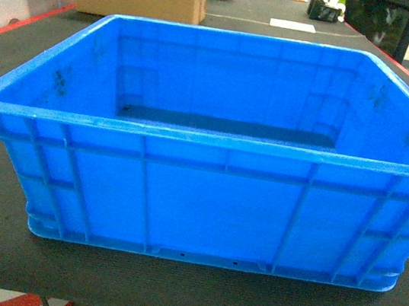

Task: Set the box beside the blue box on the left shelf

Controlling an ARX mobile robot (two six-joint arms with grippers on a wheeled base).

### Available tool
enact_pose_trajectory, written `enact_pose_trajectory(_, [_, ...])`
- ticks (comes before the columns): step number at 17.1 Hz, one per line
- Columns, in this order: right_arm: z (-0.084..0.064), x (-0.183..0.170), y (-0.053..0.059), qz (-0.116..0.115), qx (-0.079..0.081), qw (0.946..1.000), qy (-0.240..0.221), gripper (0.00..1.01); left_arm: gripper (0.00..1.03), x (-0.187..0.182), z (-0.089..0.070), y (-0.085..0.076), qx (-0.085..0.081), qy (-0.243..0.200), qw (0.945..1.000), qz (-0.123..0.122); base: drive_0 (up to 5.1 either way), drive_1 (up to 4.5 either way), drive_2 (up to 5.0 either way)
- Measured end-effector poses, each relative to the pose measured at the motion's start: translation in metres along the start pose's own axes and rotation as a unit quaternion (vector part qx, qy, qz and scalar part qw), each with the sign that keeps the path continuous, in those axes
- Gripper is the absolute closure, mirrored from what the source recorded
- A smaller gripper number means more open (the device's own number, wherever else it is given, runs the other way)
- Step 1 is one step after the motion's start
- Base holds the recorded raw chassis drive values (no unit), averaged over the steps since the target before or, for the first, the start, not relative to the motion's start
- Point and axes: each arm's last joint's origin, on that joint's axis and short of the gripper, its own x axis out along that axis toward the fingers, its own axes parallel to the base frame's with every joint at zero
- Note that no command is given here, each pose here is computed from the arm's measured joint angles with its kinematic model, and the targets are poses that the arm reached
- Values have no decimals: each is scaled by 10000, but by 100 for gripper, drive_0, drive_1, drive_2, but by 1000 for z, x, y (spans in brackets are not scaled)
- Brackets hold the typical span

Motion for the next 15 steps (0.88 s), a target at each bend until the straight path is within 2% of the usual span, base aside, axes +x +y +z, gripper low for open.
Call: enact_pose_trajectory(15, [0,0,0,0,0,10000,2,3,5,0,0,0,0,0,10000,0,0,0,0])
